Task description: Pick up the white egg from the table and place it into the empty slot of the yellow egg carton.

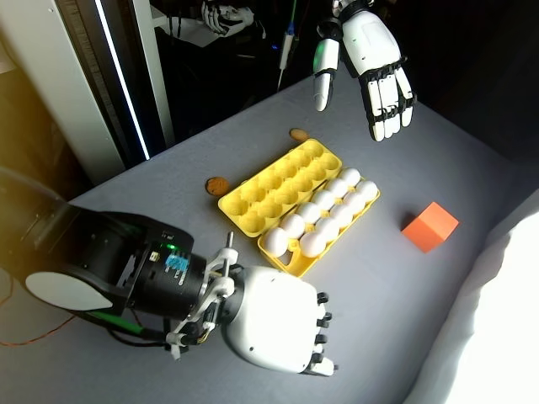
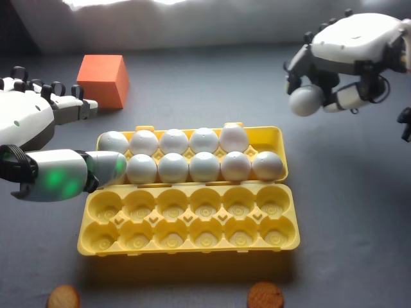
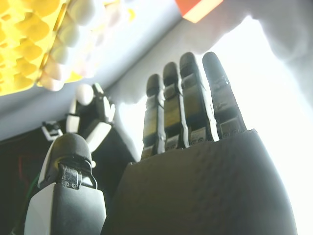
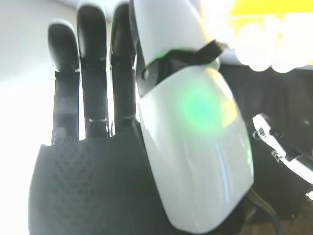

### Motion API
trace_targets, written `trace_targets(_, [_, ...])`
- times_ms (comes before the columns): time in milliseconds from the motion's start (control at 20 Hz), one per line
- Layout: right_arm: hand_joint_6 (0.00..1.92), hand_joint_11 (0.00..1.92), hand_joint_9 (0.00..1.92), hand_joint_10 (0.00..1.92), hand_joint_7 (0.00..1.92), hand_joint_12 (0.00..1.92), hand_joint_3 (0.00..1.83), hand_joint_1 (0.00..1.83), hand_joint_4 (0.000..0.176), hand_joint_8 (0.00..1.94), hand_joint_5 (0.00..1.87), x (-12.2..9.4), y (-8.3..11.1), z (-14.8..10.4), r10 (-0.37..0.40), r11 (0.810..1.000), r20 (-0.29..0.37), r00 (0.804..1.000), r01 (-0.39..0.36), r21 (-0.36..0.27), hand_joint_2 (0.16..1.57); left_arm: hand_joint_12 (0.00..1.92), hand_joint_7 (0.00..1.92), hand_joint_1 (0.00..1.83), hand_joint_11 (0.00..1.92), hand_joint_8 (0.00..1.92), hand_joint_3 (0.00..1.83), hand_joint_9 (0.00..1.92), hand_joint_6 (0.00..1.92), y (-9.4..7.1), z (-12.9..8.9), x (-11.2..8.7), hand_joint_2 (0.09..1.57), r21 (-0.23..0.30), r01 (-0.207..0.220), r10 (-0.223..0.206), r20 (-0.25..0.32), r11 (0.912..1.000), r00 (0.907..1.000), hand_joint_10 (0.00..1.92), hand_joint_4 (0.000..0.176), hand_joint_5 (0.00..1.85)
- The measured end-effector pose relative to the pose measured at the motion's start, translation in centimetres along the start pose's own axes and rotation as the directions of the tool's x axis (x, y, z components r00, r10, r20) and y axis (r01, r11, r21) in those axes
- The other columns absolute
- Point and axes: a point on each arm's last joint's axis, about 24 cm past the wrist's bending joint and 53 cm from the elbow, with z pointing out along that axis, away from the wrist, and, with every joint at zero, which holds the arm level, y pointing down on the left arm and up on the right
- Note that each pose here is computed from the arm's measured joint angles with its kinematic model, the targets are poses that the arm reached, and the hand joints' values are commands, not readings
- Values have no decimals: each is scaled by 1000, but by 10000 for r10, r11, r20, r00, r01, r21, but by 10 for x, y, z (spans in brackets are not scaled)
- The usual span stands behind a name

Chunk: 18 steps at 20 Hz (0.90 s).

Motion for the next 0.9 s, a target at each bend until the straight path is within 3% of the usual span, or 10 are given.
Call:
trace_targets(150, [890,577,879,1276,982,1560,0,1378,0,1110,925,-1,24,4,661,9977,-318,9973,-665,-103,1121,474,283,0,0,1,0,263,1,0,0,0,1218,-1,8,-8,0,10000,10000,3,0,231])
trace_targets(250, [842,568,876,1254,961,1500,0,1376,0,1208,921,1,34,4,746,9971,-545,9957,-752,-91,1129,540,326,11,0,4,0,297,3,0,0,0,1210,-4,8,-8,7,10000,10000,4,0,277])
trace_targets(300, [771,565,915,1215,1018,1424,3,1383,0,1089,966,5,40,4,774,9970,-778,9940,-779,-41,1103,488,297,0,0,4,1,267,2,0,0,0,1216,-12,10,-10,16,10000,10000,4,0,252])
trace_targets(350, [771,565,915,1215,1018,1424,3,1383,0,1089,966,7,44,4,792,9968,-879,9930,-799,-49,1103,488,297,0,0,4,1,267,2,0,0,0,1216,-14,9,-9,18,10000,10000,4,0,252])
trace_targets(400, [841,621,952,1152,1105,1352,0,1388,0,859,982,12,50,4,829,9964,-1054,9910,-843,-88,1079,567,327,0,0,8,2,300,5,0,0,-1,1223,-4,18,-18,29,10000,10000,9,0,275])
trace_targets(550, [860,672,952,1073,1132,1263,0,1390,0,864,983,31,58,9,838,9964,-1557,9842,-851,-13,1073,496,303,0,0,1,1,268,1,0,0,-1,1224,-5,19,-19,34,10000,10000,1,0,252])
trace_targets(650, [753,667,973,1051,1131,1241,0,1392,0,894,1024,40,63,11,848,9963,-1790,9802,-860,11,1066,511,311,8,0,2,0,278,5,0,0,-1,1218,-10,22,-22,40,10000,10000,4,0,268])
trace_targets(750, [757,629,964,1132,1059,1299,2,1387,0,975,1001,46,66,13,786,9967,-1914,9784,-808,-38,1082,490,308,0,0,1,2,268,0,0,0,-1,1228,-7,19,-19,38,10000,10000,3,0,256])
trace_targets(800, [830,615,918,1197,989,1355,2,1380,0,1140,926,51,67,14,663,9976,-1980,9780,-692,-80,1113,529,328,18,0,6,0,287,5,0,0,-1,1224,-8,19,-19,41,10000,10000,7,0,274])
trace_targets(900, [789,629,957,1139,1037,1376,0,1386,0,1089,964,57,66,14,382,9991,-2101,9769,-410,-90,1096,547,333,8,0,5,0,296,4,0,0,-1,1224,-8,19,-19,41,10000,10000,8,0,275])
